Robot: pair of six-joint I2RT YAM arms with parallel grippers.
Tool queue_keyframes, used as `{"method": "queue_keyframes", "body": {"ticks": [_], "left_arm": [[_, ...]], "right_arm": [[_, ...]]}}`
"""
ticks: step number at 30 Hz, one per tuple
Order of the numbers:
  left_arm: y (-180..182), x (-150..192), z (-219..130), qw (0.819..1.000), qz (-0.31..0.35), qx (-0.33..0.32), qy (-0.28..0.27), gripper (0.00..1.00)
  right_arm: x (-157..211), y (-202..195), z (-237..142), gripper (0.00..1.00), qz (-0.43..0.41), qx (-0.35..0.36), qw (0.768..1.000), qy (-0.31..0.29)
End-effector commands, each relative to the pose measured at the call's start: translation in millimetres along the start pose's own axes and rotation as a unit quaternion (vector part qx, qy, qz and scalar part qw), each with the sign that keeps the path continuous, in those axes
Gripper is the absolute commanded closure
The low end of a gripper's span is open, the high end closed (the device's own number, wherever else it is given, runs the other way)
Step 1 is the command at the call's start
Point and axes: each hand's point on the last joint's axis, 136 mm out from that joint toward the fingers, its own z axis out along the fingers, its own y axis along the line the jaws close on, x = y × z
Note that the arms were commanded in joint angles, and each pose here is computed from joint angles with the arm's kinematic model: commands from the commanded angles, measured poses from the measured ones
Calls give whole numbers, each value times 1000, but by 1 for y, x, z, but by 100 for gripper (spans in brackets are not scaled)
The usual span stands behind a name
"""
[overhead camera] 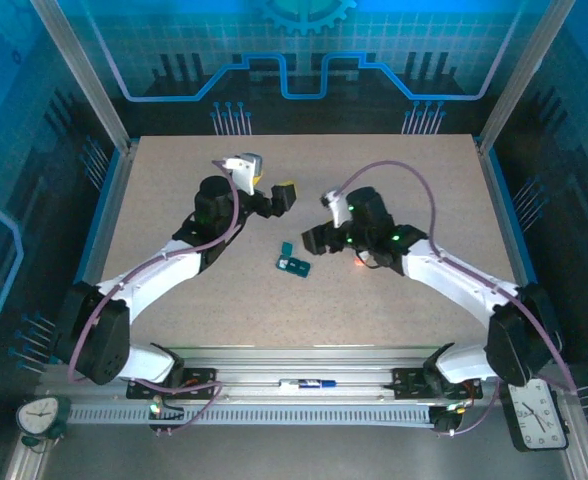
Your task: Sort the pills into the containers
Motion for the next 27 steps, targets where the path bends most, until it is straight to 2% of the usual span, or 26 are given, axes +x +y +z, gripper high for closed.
{"method": "queue_keyframes", "body": {"ticks": [1, 4, 13, 23, 27], "left_arm": [[22, -12, -13, 998, -16, -54, -13, 1], [38, -5, -17, 996, -34, -85, 3, 1], [57, 5, -25, 991, -68, -112, 9, 1], [64, 10, -29, 989, -77, -123, 12, 1], [63, 8, -29, 990, -78, -119, 11, 1]], "right_arm": [[21, 20, 18, 21, -39, -10, 998, 48], [42, 24, 36, 20, -71, 11, 993, 89], [86, 10, 70, 13, -145, 82, 969, 181], [103, -13, 94, 10, -180, 134, 948, 225], [107, -22, 99, 10, -169, 139, 947, 234]]}}
